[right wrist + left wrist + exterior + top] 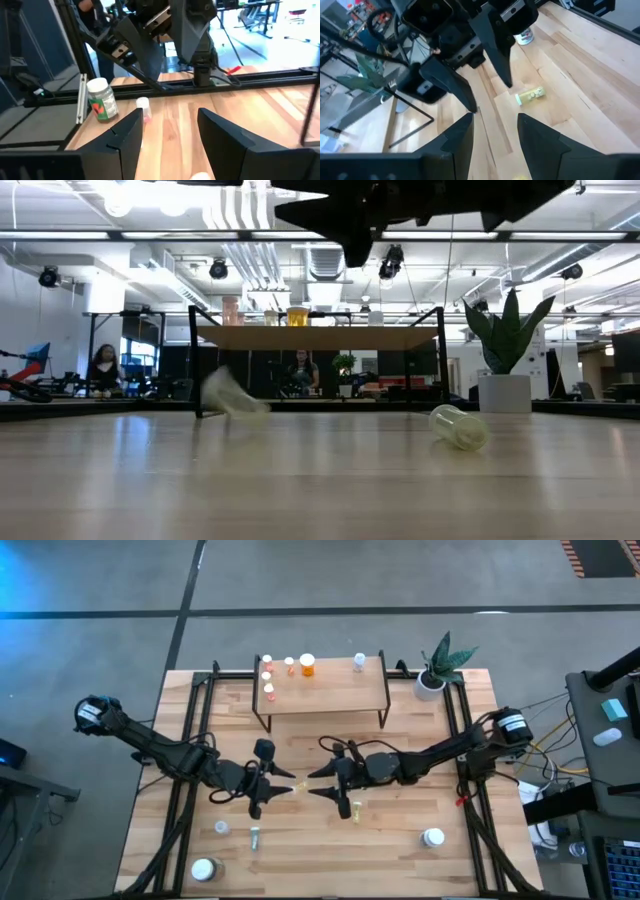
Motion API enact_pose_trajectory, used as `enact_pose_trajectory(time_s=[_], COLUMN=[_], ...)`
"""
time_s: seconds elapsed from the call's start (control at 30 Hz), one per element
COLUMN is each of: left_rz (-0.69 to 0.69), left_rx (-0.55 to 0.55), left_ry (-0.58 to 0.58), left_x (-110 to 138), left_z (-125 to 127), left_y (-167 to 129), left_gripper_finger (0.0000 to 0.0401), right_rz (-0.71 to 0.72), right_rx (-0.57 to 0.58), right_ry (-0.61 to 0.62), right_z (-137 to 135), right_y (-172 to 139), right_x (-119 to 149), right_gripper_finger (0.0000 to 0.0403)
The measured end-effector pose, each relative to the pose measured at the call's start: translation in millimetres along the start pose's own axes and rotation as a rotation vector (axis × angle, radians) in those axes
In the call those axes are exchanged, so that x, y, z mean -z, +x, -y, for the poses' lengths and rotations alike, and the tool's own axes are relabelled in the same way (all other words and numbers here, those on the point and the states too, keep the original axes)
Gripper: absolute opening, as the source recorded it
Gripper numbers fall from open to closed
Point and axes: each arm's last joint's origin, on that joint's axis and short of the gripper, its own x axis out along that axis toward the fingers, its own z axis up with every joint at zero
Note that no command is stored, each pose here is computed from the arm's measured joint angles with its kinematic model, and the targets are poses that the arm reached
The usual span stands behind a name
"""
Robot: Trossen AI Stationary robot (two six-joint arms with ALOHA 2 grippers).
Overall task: Pick and place medicine bottles onto shelf by color
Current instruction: Put the left yellow pill bottle on the shelf
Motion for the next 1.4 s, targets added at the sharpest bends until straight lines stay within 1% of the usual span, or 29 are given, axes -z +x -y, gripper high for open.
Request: enact_pose_trajectory(time_s=[0.13, 0.23, 0.3, 0.4, 0.53, 0.63, 0.77, 0.87, 1.0, 1.13, 1.23, 1.3, 1.4], left_rz=[-0.006, -0.012, -0.018, -0.076, -0.135, -0.178, -0.222, -0.192, -0.164, -0.173, -0.172, -0.171, -0.171], left_rx=[-0.010, -0.008, -0.006, 0.012, 0.019, 0.020, 0.014, 0.004, -0.002, -0.004, -0.004, -0.004, -0.004], left_ry=[-0.011, -0.040, -0.053, -0.071, -0.166, -0.258, -0.362, -0.439, -0.487, -0.507, -0.509, -0.509, -0.509], left_x=[1, 1, 3, 10, 20, 33, 54, 64, 75, 78, 78, 78, 78], left_z=[0, 0, 1, 3, 7, 13, 22, 27, 32, 34, 34, 34, 34], left_y=[0, 0, 1, 0, 1, 4, 7, 10, 12, 12, 12, 12, 12], left_gripper_finger=[0.0136, 0.0136, 0.0136, 0.0136, 0.0136, 0.0136, 0.0136, 0.0136, 0.0136, 0.0136, 0.0136, 0.0136, 0.0136], right_rz=[-0.050, -0.079, -0.107, -0.197, -0.352, -0.416, -0.492, -0.547, -0.613, -0.675, -0.678, -0.678, -0.690], right_rx=[0.044, 0.051, 0.054, 0.079, 0.106, 0.118, 0.073, 0.054, 0.032, 0.029, 0.042, 0.057, 0.029], right_ry=[-0.022, -0.026, -0.029, -0.053, -0.102, -0.107, -0.166, -0.235, -0.273, -0.296, -0.301, -0.294, -0.261], right_z=[1, 1, 2, 4, 11, 16, 20, 20, 23, 29, 38, 46, 58], right_y=[-6, -9, -10, -10, -9, -4, 7, 18, 37, 54, 63, 68, 72], right_x=[-3, -2, 1, 11, 34, 45, 53, 56, 57, 62, 63, 64, 69], right_gripper_finger=[0.0180, 0.0180, 0.0180, 0.0180, 0.0180, 0.0180, 0.0180, 0.0180, 0.0181, 0.0199, 0.0223, 0.0239, 0.0258])
